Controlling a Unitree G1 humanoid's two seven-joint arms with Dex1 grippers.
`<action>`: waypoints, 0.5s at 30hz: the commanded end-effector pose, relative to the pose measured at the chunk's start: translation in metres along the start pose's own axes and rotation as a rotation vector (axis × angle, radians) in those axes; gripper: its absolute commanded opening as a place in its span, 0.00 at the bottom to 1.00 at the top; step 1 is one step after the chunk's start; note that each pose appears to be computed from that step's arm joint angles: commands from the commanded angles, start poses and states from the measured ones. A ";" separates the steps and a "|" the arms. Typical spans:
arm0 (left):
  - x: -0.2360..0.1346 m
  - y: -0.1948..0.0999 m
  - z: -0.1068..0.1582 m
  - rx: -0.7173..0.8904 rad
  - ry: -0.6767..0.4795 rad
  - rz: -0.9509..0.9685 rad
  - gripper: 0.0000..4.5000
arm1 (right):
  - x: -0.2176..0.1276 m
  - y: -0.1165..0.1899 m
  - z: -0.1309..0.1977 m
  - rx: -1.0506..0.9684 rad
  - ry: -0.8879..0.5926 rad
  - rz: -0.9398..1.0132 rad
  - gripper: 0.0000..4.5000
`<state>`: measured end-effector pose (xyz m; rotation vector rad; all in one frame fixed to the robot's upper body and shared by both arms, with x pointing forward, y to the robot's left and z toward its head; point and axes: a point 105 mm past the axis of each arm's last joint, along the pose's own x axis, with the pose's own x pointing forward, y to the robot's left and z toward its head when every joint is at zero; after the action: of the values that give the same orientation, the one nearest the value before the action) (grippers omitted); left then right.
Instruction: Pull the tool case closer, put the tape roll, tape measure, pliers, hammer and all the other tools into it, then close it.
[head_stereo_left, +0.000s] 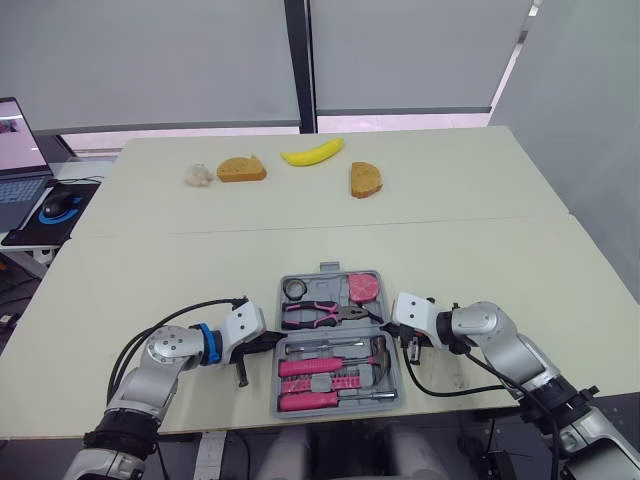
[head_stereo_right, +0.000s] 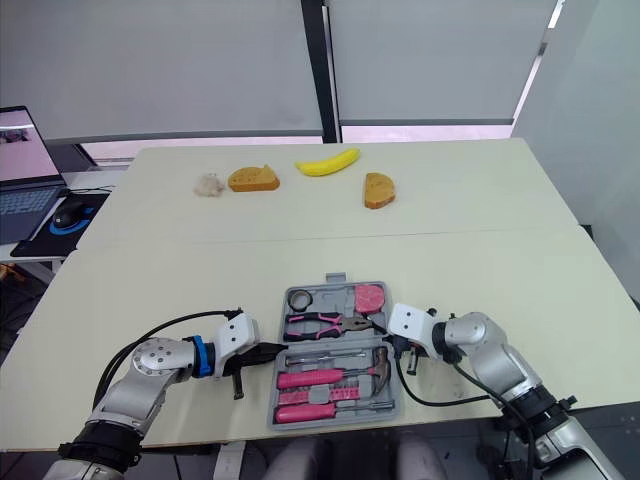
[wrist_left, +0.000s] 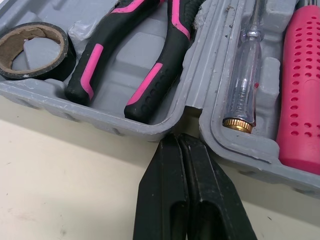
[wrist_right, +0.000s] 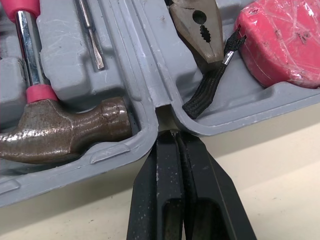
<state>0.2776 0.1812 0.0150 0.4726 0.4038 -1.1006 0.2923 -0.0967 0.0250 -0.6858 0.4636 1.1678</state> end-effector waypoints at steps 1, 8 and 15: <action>0.003 -0.004 0.006 0.033 -0.016 -0.021 0.01 | 0.008 0.014 0.017 -0.031 -0.061 0.053 0.00; 0.003 -0.005 0.006 0.030 -0.016 -0.025 0.01 | 0.008 0.015 0.017 -0.032 -0.056 0.060 0.00; 0.003 -0.006 0.006 0.031 -0.015 -0.027 0.01 | 0.009 0.018 0.016 -0.034 -0.053 0.068 0.00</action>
<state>0.2774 0.1817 0.0149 0.4742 0.4056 -1.1009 0.2920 -0.0961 0.0247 -0.6856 0.4648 1.1686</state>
